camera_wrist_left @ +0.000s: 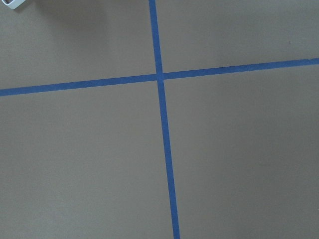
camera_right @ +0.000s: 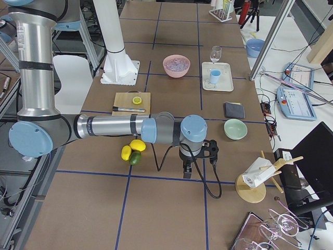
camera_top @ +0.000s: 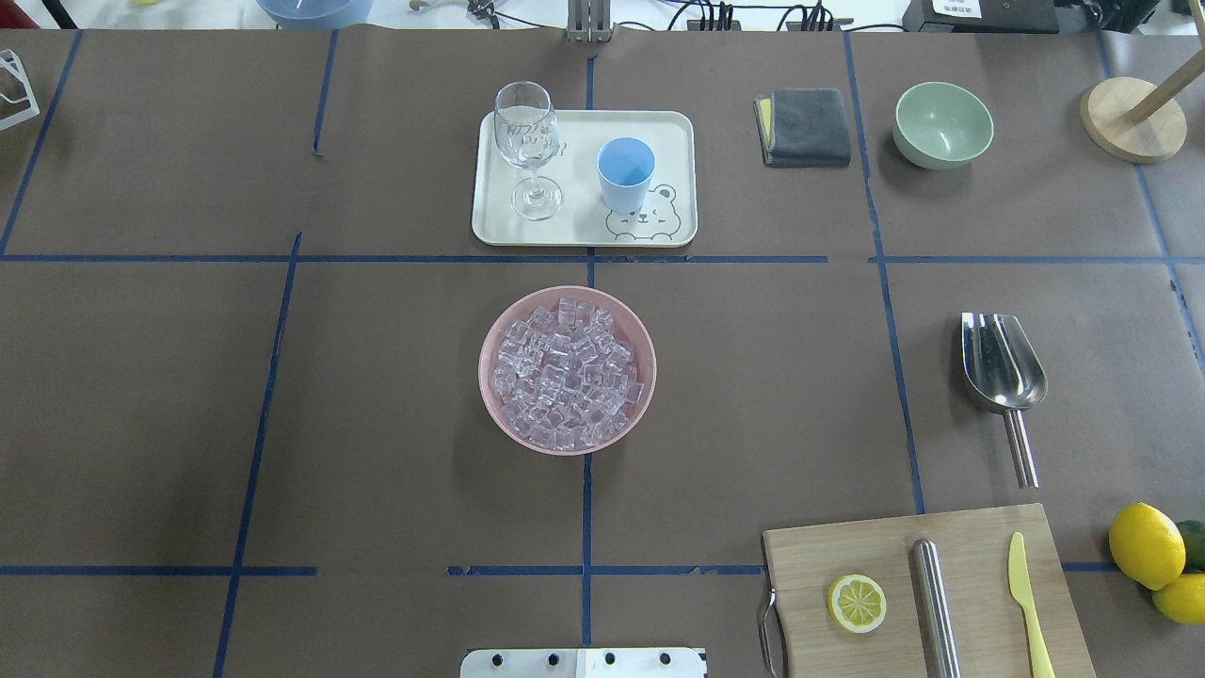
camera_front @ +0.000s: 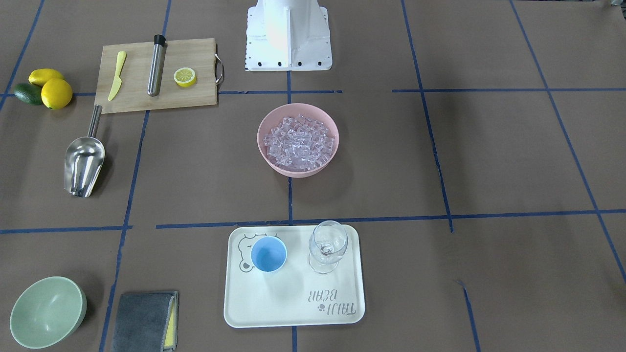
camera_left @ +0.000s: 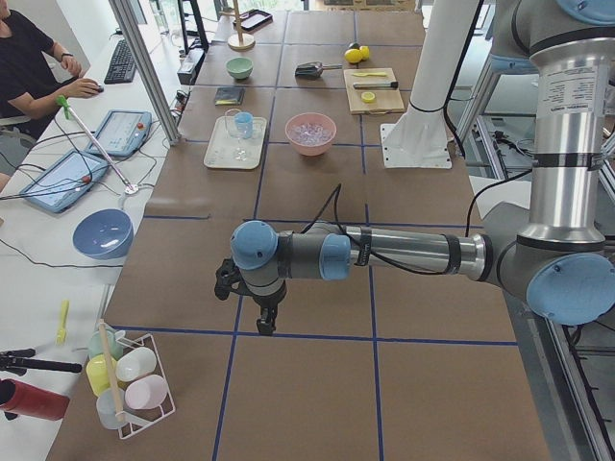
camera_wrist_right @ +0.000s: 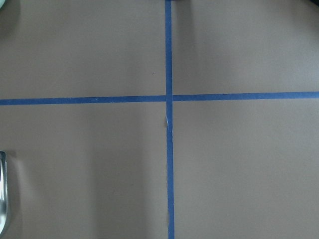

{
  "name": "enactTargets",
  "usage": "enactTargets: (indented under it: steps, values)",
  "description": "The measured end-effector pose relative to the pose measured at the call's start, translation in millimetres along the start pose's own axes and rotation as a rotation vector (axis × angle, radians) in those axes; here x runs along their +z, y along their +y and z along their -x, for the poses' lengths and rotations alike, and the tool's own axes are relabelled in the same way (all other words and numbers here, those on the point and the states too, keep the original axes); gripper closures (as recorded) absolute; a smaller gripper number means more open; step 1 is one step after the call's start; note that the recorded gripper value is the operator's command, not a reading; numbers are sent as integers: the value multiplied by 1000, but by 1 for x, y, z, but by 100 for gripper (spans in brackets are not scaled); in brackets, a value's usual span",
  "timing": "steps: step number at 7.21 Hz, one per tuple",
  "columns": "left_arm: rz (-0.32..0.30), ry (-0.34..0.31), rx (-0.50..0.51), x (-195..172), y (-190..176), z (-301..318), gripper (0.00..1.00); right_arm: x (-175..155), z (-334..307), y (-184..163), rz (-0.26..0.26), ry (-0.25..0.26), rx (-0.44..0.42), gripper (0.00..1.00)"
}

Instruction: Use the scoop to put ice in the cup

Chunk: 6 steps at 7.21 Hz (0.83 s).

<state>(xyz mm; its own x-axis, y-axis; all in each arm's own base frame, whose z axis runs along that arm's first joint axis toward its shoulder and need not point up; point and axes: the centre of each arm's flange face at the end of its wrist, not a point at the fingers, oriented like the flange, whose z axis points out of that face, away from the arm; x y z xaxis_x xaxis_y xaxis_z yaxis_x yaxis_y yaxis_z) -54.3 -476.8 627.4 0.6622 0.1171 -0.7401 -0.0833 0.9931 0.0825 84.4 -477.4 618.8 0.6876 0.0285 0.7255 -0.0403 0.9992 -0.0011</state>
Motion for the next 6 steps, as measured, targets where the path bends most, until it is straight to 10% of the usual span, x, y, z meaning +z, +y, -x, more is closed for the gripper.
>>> enactTargets:
  steps: [6]
  values:
    - [-128,-11,195,-57,-71,-78,0,-17,34,-12,-106,-40,-111,0]
